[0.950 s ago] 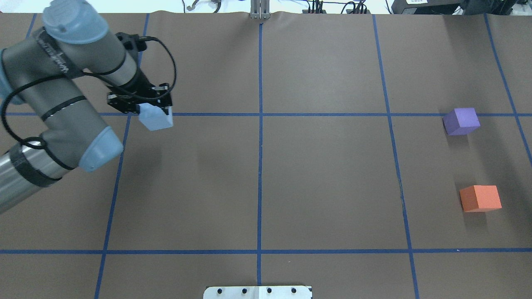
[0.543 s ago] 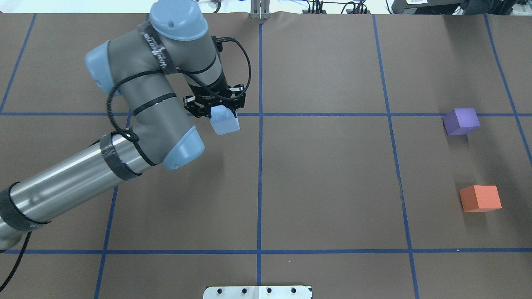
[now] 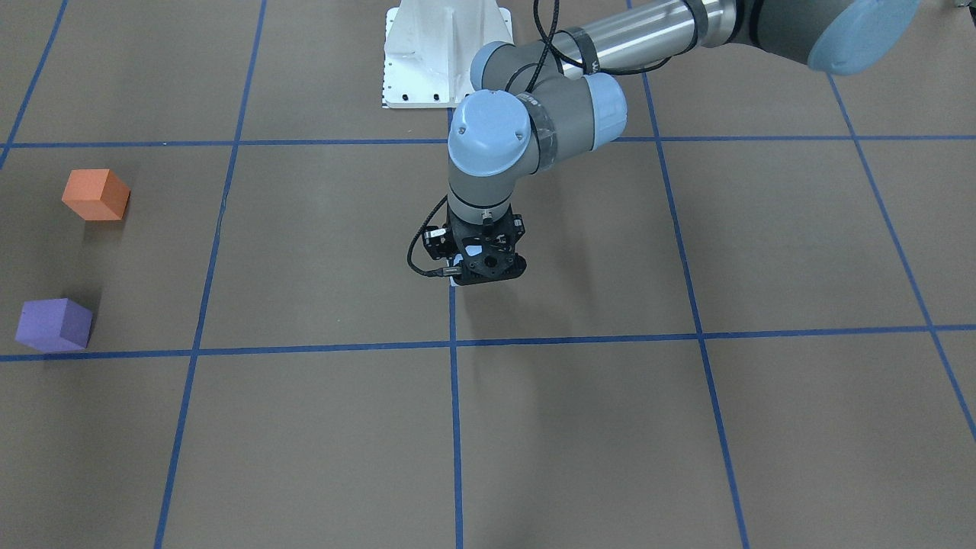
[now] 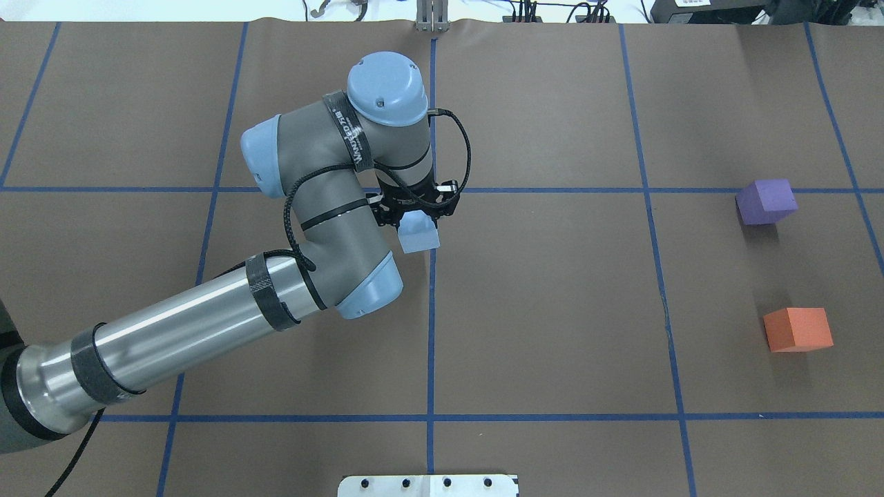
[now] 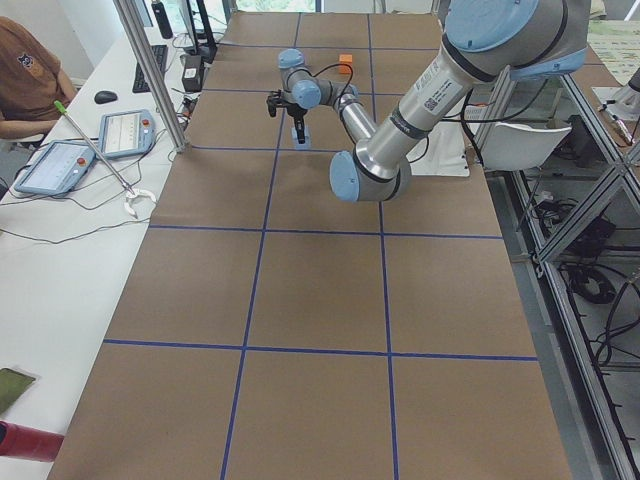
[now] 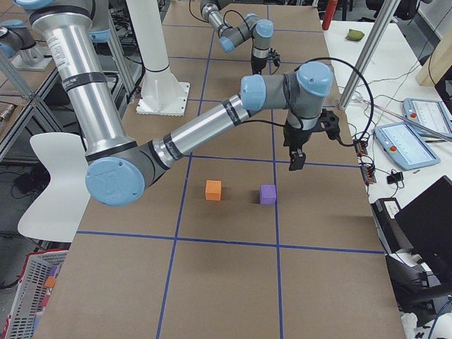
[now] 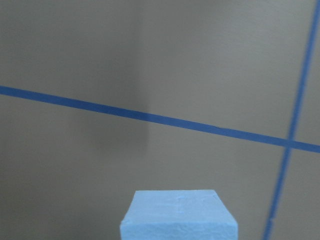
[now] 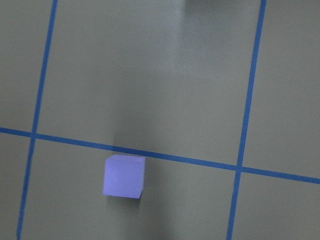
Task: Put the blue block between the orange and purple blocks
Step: 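Carry the light blue cube with the left gripper to the table center and release, then withdraw the left gripper while the right gripper moves over the light blue cube, then lower the right gripper and grasp the light blue cube, then carry the light blue cube with the right gripper toward the purple cube, then lower the light blue cube between the purple and orange cubes and release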
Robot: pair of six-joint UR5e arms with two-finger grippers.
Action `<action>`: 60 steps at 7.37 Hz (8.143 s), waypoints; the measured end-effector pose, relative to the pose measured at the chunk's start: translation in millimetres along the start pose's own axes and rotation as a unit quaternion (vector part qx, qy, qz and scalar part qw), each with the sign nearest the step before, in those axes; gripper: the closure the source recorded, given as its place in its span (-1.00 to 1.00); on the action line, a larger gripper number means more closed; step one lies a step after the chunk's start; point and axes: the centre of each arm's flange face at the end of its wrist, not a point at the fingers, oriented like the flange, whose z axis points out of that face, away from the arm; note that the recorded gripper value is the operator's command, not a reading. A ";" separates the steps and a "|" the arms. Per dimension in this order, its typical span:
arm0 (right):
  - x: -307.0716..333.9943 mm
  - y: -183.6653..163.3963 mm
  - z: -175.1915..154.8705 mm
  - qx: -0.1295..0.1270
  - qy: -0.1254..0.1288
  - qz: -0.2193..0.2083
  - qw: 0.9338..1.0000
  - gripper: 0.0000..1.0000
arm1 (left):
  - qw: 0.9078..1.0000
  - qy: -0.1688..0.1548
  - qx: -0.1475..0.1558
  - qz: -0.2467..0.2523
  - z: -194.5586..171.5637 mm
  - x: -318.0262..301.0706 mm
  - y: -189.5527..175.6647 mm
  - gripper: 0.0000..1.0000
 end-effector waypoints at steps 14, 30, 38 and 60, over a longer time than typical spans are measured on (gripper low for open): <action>-436.1 36.2 73.2 -0.022 -0.015 0.067 0.997 -1.00 | 0.999 0.037 0.013 0.036 -105.5 -164.8 -76.3 -1.00; -592.8 43.1 366.7 -0.012 0.025 0.056 0.998 0.49 | 0.995 -0.045 0.053 0.074 -111.5 -373.4 -116.9 -1.00; -506.1 74.4 230.6 0.000 0.035 0.091 0.995 1.00 | 0.993 -0.042 0.058 0.092 -119.0 -372.5 -115.4 -1.00; -39.5 112.5 334.9 -0.028 0.050 -0.010 0.998 0.16 | 0.965 -0.112 0.085 0.224 -142.8 -685.8 -120.8 -1.00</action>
